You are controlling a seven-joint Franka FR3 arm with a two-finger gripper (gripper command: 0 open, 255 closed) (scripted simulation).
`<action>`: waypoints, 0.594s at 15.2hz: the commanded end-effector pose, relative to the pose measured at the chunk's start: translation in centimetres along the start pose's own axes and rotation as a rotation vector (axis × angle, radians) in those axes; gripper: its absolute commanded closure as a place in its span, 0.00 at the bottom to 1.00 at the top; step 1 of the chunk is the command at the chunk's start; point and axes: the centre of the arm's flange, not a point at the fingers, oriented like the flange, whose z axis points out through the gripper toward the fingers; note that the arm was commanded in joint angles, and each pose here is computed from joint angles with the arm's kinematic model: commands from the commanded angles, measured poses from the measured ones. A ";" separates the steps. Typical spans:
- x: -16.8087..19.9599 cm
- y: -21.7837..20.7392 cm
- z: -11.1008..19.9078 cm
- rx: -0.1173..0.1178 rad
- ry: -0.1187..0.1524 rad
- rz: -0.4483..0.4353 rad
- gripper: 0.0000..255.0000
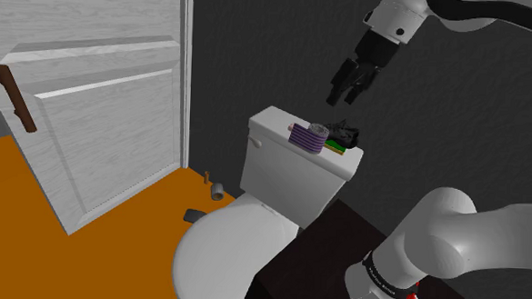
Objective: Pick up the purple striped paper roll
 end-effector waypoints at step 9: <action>4.5 6.8 6.7 -0.033 -0.067 -0.165 0.00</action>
